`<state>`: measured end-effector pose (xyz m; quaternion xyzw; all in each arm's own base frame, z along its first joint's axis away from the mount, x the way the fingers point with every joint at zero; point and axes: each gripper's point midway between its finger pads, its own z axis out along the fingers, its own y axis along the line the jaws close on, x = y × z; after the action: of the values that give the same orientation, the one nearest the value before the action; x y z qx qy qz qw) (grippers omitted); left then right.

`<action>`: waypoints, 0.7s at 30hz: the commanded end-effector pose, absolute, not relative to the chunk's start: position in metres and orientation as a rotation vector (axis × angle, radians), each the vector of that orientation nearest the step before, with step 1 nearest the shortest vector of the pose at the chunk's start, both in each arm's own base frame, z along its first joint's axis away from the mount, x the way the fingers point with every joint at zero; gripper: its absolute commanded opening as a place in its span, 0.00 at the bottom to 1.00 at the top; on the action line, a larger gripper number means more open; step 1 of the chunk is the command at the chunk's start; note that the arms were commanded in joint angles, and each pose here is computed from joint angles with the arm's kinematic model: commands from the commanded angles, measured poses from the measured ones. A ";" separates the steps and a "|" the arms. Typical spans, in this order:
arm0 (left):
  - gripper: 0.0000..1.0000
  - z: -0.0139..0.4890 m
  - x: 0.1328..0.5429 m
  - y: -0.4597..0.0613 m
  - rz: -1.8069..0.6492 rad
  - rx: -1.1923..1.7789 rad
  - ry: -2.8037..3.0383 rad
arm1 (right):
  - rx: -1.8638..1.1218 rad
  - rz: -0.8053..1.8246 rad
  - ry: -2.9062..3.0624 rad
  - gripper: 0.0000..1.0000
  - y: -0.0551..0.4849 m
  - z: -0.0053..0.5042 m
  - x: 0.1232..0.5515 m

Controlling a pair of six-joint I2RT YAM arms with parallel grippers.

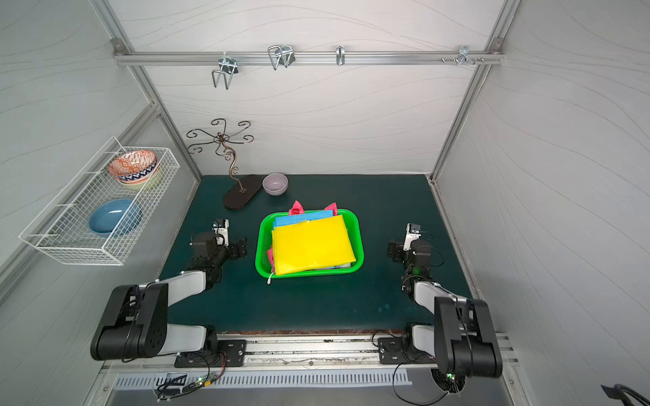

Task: Put the folded raincoat in the basket
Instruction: Reset both arms

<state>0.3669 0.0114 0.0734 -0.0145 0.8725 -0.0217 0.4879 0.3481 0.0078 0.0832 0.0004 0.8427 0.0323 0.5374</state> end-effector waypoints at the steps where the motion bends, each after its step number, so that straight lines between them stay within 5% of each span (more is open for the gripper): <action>1: 1.00 0.116 0.395 0.002 -0.148 -0.009 1.919 | -0.141 0.245 1.838 0.99 0.042 0.116 0.373; 21: 1.00 0.090 0.401 0.020 -0.053 -0.121 1.947 | -0.199 0.200 1.999 0.99 0.056 0.081 0.400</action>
<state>0.3890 0.0182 0.0720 -0.0478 0.8422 -0.0268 0.5364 0.3973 0.0577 0.0754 -0.0839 0.8398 0.0925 0.5283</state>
